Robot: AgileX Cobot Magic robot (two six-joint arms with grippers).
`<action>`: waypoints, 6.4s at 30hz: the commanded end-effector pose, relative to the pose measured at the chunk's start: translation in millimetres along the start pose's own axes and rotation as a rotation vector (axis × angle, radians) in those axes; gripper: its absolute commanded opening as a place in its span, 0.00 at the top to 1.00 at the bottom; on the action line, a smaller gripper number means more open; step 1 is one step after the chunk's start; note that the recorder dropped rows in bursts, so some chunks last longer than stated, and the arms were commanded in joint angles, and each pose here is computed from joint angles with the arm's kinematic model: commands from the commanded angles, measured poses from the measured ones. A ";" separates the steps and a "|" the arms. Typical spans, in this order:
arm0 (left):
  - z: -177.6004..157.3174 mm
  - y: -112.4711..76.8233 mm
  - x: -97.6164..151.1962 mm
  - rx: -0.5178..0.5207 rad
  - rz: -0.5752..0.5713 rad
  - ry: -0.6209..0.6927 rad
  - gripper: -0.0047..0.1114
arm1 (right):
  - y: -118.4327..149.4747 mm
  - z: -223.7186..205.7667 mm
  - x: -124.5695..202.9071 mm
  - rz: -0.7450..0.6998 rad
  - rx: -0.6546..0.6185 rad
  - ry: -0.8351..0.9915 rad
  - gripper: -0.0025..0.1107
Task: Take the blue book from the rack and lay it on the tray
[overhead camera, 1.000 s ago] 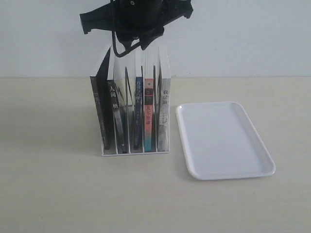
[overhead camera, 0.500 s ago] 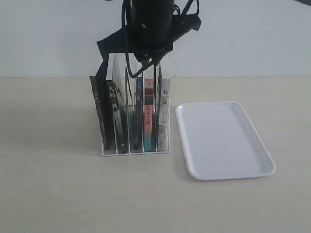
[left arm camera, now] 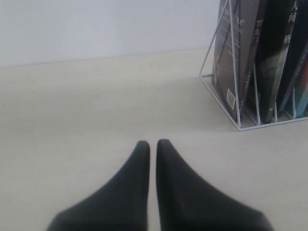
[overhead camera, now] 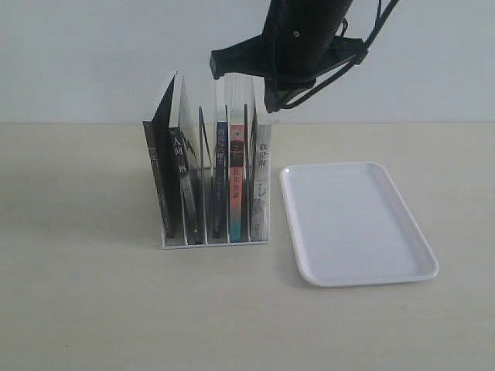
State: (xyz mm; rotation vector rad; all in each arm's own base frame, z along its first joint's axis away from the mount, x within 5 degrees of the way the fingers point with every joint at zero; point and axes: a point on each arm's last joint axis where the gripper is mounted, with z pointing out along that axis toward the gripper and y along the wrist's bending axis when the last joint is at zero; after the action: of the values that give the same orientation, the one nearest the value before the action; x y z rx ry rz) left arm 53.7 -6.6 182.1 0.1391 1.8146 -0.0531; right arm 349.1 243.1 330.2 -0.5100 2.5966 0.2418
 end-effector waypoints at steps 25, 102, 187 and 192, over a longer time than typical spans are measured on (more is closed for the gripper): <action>-0.6 0.2 -2.6 -0.001 -0.006 -0.022 0.92 | 7.3 -14.2 -14.7 0.038 -0.081 -0.184 0.98; -0.6 0.2 -2.6 -0.001 -0.006 -0.022 0.92 | -2.6 53.8 -17.6 0.151 -0.095 -0.019 0.71; -0.6 0.2 -2.6 -0.001 -0.006 -0.022 0.92 | 16.5 32.5 -41.2 0.075 -0.022 -0.047 0.56; -0.6 0.2 -2.6 -0.001 -0.006 -0.022 0.92 | 16.1 7.9 -43.8 0.076 -0.034 -0.094 0.56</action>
State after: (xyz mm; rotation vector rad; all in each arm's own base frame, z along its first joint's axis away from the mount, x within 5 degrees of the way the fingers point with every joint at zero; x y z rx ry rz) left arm 53.7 -6.6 182.1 0.1391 1.8146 -0.0531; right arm 388.9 279.8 322.8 -0.4067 2.5808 0.3188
